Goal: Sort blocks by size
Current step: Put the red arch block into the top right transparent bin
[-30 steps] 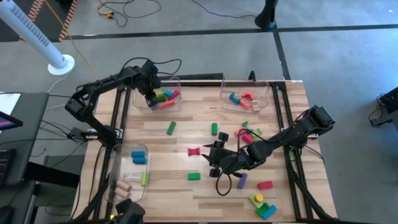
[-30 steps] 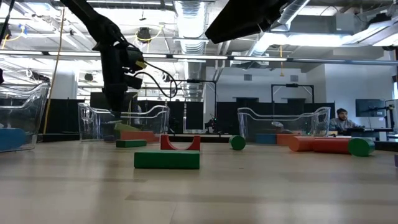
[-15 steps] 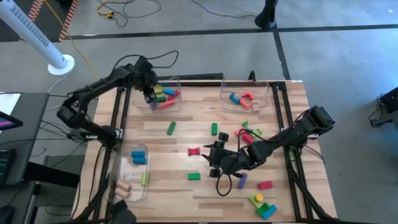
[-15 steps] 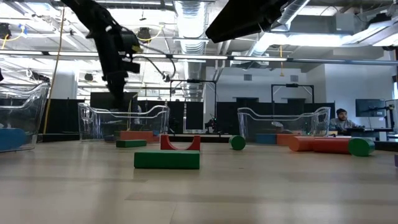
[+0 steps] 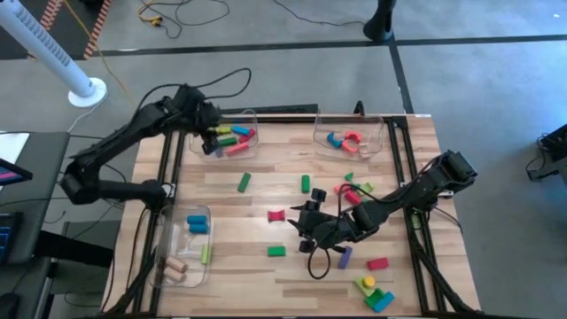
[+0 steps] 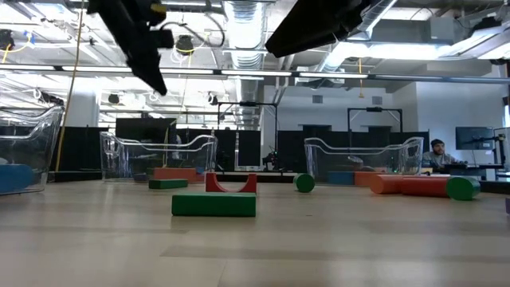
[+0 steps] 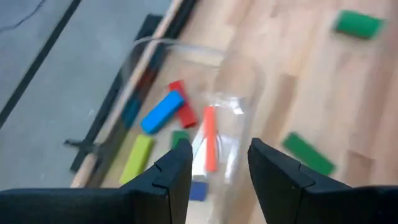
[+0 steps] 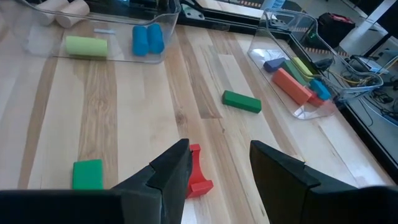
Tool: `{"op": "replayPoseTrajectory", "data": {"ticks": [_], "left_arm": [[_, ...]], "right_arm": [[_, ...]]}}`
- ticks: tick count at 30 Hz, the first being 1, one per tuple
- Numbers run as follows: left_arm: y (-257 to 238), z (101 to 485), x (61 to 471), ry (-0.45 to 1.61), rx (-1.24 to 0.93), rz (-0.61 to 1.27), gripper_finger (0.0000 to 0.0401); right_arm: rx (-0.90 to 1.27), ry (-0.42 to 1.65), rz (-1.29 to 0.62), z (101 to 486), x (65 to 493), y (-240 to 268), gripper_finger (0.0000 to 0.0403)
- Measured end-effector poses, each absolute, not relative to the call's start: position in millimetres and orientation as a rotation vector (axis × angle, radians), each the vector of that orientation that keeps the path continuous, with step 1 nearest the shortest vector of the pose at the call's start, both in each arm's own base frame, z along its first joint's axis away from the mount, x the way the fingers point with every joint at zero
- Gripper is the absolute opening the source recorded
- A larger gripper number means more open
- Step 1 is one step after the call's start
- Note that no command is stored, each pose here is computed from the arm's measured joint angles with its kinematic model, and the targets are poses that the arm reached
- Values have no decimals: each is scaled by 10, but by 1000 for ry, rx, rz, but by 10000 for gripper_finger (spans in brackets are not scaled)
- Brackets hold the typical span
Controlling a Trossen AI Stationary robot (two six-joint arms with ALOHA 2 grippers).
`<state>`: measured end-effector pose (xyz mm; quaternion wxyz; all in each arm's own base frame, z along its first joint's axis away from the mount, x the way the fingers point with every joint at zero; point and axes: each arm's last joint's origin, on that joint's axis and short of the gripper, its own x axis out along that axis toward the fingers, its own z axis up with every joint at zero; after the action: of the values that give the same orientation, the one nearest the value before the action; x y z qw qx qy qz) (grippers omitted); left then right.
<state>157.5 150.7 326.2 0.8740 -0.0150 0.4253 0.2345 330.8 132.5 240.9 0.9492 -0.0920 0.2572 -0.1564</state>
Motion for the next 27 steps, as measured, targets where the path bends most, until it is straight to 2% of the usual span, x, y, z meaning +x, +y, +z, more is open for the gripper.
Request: {"op": "replayPoseTrajectory", "data": {"ticks": [12,27], "left_arm": [[783,3362,1747,827,26,219,148],[165,2956,2032,783,38,-32,148]], "right_arm": [[-200,552,-331,2384,3313,1268,198],[-214,580,-331,2362,3299,1254,198]]}}
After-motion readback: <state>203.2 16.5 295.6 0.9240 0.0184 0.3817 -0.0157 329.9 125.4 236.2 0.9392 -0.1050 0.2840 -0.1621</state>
